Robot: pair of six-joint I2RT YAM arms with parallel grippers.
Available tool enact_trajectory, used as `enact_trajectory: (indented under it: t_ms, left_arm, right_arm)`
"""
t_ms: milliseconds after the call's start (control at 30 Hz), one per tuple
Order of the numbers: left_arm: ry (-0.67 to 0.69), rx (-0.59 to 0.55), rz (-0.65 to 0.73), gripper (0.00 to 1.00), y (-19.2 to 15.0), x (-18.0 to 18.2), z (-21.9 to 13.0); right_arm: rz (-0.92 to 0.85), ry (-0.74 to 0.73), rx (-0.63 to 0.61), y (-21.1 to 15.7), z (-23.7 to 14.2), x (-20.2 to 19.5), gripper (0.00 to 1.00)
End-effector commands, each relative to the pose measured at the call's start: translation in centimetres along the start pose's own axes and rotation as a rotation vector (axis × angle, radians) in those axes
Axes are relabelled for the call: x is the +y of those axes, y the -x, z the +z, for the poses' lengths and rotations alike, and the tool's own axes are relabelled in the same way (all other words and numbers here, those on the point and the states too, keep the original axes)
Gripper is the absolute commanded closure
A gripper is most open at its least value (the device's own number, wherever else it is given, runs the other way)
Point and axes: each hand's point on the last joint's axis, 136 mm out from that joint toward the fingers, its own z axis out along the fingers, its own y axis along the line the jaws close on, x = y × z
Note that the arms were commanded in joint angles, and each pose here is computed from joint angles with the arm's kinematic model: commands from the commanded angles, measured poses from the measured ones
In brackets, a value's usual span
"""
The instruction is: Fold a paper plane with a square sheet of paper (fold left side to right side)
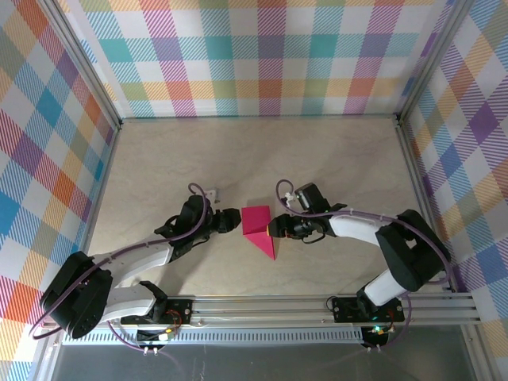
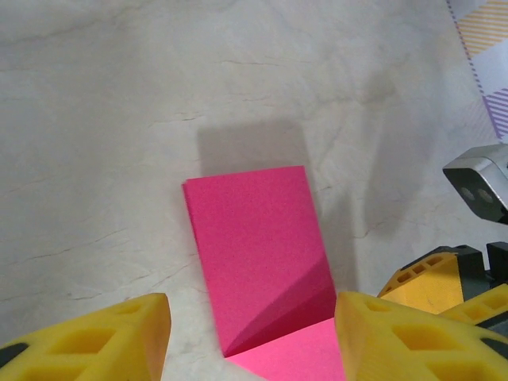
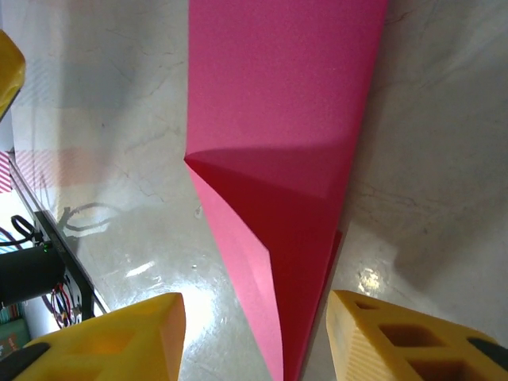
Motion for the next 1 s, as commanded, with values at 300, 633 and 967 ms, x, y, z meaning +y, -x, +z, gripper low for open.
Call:
enact_trajectory:
  t_ms: [300, 633, 967]
  left_arm:
    - [-0.028, 0.026, -0.102, 0.43, 1.1, 0.6, 0.9]
    - [-0.109, 0.176, -0.150, 0.47, 0.9, -0.8, 3.8]
    - [-0.118, 0.298, -0.180, 0.50, -0.5, -0.9, 5.8]
  right_arm:
    - [-0.052, 0.078, -0.026, 1.2, 1.4, 1.2, 0.84]
    - [-0.066, 0.062, -0.124, 1.4, -0.4, 1.4, 1.00]
    - [-0.067, 0.066, -0.156, 1.5, -1.0, 1.6, 1.00]
